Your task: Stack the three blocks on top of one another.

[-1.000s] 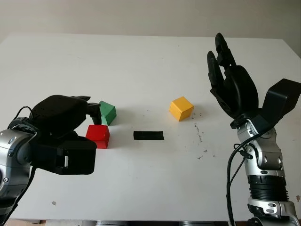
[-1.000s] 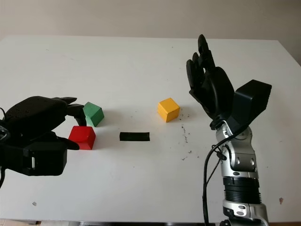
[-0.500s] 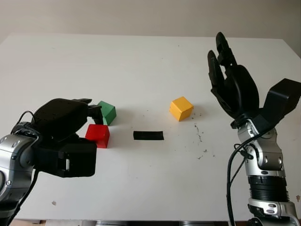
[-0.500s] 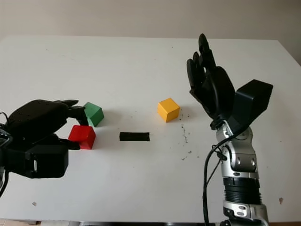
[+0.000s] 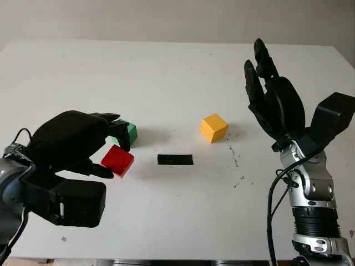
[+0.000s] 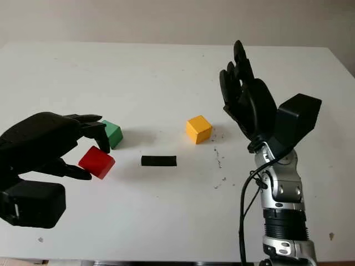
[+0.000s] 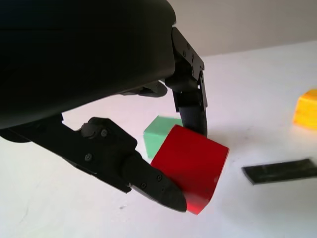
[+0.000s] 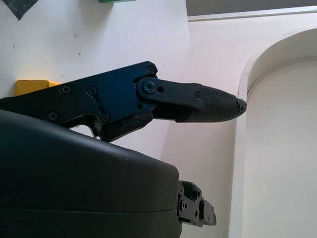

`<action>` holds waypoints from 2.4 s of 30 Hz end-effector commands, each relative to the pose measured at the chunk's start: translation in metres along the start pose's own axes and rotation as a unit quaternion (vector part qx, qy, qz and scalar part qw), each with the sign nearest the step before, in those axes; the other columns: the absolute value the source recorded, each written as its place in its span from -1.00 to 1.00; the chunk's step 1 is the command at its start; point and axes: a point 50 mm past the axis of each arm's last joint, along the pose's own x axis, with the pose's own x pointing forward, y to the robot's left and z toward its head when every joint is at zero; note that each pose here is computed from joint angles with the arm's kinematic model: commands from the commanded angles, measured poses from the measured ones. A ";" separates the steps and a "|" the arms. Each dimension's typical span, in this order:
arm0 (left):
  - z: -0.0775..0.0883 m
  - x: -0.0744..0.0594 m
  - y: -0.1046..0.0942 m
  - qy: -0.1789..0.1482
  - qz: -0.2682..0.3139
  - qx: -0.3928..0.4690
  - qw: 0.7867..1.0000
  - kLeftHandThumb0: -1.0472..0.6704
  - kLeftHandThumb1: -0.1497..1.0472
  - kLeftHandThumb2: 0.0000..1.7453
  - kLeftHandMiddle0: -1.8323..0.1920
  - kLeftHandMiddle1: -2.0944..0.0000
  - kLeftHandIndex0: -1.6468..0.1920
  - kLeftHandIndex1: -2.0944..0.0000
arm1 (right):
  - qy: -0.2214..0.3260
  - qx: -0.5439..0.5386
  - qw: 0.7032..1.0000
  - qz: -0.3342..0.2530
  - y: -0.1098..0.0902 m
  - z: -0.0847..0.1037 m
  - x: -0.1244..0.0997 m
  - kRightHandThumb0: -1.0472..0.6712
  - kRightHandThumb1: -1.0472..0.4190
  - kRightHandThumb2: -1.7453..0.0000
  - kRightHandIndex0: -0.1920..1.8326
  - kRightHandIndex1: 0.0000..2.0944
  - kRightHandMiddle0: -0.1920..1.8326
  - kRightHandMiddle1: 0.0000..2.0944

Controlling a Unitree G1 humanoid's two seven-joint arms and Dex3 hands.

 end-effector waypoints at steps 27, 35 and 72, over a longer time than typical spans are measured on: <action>0.025 0.090 0.020 -0.147 0.042 -0.199 0.968 -0.13 0.69 -0.93 0.48 0.96 0.28 -0.30 | -0.007 0.000 1.000 0.004 0.002 0.001 -0.001 -0.57 -1.00 0.40 -1.00 -1.00 -1.00 -1.00; 0.027 0.093 -0.009 -0.131 -0.012 -0.177 0.975 -0.14 0.73 -0.94 0.58 0.97 0.31 -0.36 | -0.007 -0.005 1.000 0.006 0.002 0.001 -0.002 -0.57 -1.00 0.39 -1.00 -1.00 -1.00 -1.00; 0.018 0.123 -0.043 -0.115 -0.055 -0.156 0.979 -0.19 0.76 -0.94 0.64 0.95 0.32 -0.28 | -0.004 -0.006 1.000 0.007 0.002 -0.001 -0.003 -0.57 -1.00 0.39 -1.00 -1.00 -1.00 -1.00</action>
